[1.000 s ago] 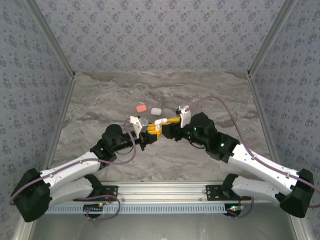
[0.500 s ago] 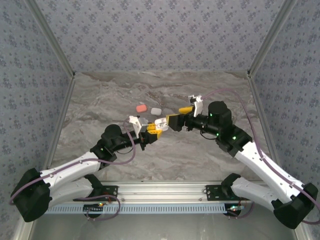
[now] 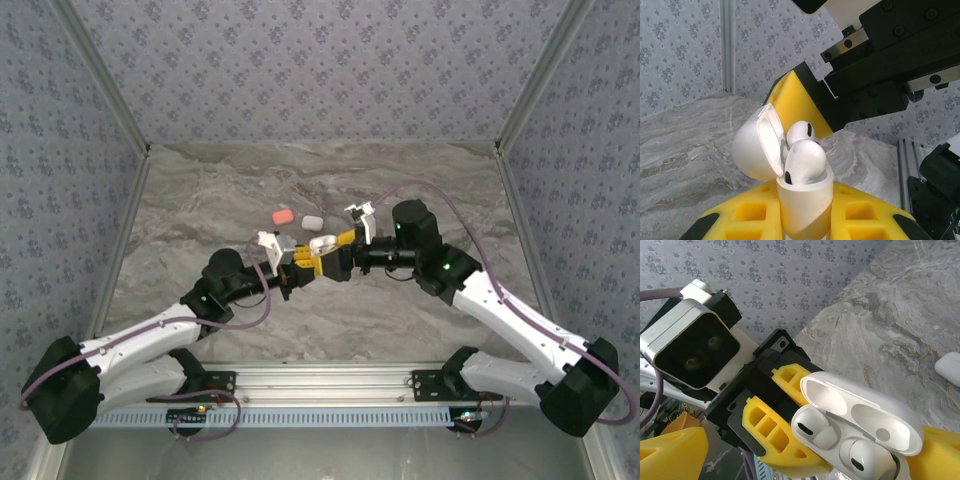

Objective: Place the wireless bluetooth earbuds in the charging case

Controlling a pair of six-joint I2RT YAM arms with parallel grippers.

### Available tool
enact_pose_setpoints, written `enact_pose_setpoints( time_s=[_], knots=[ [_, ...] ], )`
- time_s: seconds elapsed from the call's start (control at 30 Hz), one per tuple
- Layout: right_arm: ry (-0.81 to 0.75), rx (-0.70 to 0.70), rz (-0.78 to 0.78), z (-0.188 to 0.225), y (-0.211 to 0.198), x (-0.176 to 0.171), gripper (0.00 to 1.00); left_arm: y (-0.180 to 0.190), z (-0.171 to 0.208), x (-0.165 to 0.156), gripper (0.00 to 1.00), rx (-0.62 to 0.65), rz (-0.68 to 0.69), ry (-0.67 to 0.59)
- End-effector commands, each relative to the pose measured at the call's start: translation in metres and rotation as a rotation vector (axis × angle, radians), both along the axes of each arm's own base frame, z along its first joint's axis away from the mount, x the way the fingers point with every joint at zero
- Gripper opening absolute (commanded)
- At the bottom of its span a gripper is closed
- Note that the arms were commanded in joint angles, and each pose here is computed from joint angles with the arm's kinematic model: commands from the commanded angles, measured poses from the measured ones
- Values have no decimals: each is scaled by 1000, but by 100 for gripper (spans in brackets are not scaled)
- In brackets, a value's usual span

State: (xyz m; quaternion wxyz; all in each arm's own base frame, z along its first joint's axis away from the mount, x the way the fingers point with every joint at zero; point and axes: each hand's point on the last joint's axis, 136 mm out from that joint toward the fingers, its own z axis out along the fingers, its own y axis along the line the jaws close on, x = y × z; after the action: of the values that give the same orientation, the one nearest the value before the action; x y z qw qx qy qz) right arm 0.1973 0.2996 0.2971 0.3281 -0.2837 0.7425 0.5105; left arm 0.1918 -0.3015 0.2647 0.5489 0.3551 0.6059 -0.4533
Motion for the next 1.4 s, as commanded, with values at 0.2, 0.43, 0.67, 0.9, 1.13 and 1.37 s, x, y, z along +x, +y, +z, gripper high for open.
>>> enact_pose_setpoints(
  time_s=[0.2,0.43,0.67,0.9,1.13,1.37],
  knots=[
    [-151,60,16,27,-12,-19,99,-2,19,0,0,-36,-5,-38],
    [-141,-41,-60,9,-23,-9,100,-2,18,1,0,-32,2,-30],
    [-157,-184,-365,-5,-71,25,100,2,-6,20,0,48,108,53],
    [-22,-226,-609,-41,-124,47,100,25,-76,79,0,130,290,347],
    [64,-283,-622,-79,-132,48,100,16,-137,118,0,233,378,561],
    [118,-323,-607,-105,-130,48,100,4,-173,146,0,269,430,701]
  ],
)
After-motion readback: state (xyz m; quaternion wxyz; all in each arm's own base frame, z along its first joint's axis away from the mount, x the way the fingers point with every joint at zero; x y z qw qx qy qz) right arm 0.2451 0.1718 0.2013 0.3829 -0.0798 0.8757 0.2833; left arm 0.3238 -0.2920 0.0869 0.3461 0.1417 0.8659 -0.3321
